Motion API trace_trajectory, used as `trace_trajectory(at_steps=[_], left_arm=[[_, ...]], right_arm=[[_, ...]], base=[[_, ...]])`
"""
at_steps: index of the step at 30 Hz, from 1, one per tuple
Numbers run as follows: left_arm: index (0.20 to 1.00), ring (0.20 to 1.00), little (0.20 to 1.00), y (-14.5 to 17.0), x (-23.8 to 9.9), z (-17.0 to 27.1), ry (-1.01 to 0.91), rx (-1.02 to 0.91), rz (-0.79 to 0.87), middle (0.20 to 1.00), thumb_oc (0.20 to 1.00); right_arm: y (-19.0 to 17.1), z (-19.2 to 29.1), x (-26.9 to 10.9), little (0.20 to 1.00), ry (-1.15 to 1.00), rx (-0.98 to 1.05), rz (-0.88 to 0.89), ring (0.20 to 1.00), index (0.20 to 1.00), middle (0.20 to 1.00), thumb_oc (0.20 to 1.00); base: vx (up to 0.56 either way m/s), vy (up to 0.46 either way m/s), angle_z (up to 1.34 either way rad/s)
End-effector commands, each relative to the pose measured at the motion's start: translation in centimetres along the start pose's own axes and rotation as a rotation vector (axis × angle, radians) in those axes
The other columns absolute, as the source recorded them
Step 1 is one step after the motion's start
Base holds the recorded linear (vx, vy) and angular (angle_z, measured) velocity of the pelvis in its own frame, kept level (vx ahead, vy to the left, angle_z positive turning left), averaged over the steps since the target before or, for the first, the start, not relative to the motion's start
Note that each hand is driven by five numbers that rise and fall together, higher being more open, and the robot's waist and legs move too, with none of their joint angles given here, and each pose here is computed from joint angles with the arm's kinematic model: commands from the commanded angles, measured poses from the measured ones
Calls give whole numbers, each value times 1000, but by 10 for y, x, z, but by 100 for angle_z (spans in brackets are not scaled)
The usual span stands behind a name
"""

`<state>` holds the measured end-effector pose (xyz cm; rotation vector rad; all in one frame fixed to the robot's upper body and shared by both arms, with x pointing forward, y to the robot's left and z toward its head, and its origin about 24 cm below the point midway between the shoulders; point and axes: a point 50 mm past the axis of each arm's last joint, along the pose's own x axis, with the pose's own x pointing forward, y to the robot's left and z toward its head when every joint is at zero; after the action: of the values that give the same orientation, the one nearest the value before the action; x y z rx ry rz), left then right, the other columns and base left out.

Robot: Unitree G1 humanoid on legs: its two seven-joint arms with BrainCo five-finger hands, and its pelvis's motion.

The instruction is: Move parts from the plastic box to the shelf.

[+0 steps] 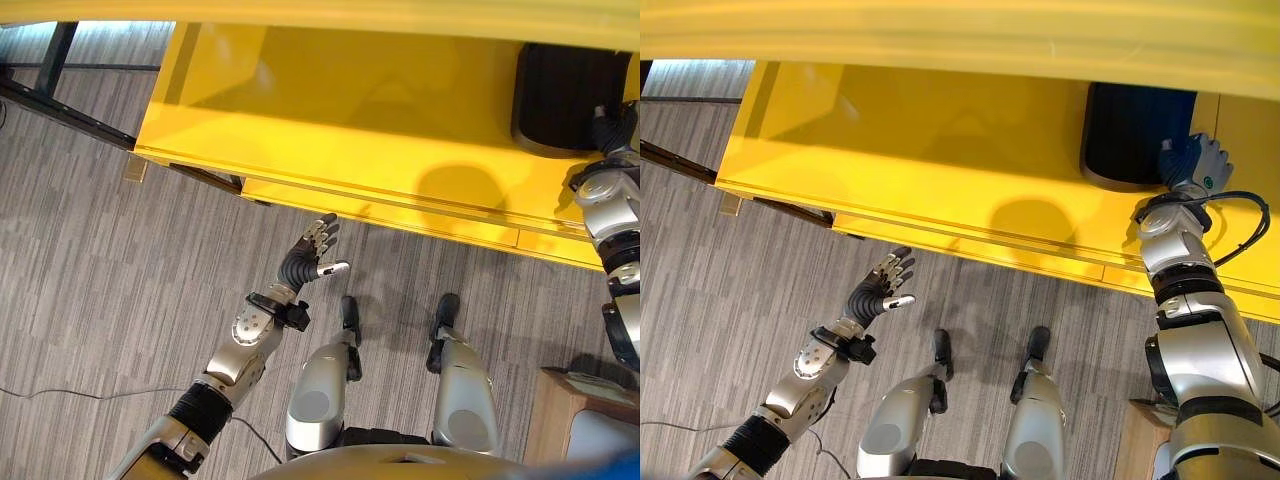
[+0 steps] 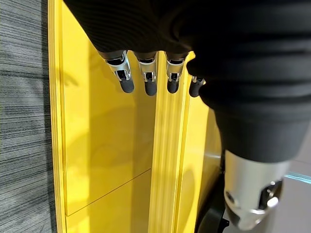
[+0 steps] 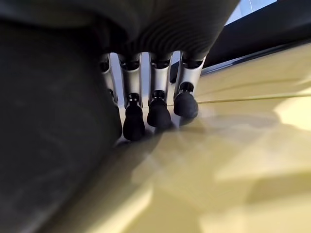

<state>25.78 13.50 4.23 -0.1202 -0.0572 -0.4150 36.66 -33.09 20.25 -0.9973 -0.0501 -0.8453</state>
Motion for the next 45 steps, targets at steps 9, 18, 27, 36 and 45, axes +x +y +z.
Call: trace_trajectory(at_steps=[9, 18, 27, 36, 45], left_arm=[[1000, 1000, 1000, -16, -5, 9, -60, 57, -89, 1000, 1000], [1000, 1000, 1000, -20, -9, 4, -38, 41, -76, 1000, 1000], [1000, 1000, 1000, -19, -15, 0, -30, 49, -39, 1000, 1000], [1000, 1000, 1000, -16, -27, -10, -21, 3, 14, 1000, 1000], [1000, 1000, 1000, -12, -46, -23, 7, -19, 104, 1000, 1000]], right_arm=[[-33, 17, 18, 1000, -22, 119, -183, 1000, 1000, 1000, 1000], [-34, 40, 10, 1000, -64, 554, -159, 1000, 1000, 1000, 1000], [-30, 66, -18, 1000, -201, 823, -35, 1000, 1000, 1000, 1000], [-1, 61, -73, 1000, -179, 1018, 119, 1000, 1000, 1000, 1000], [30, -2, -167, 1000, -96, 1007, 276, 1000, 1000, 1000, 1000]], base=[[-1, 4, 0], [7, 16, 0], [18, 42, -4], [37, 50, -9], [29, 97, -7]])
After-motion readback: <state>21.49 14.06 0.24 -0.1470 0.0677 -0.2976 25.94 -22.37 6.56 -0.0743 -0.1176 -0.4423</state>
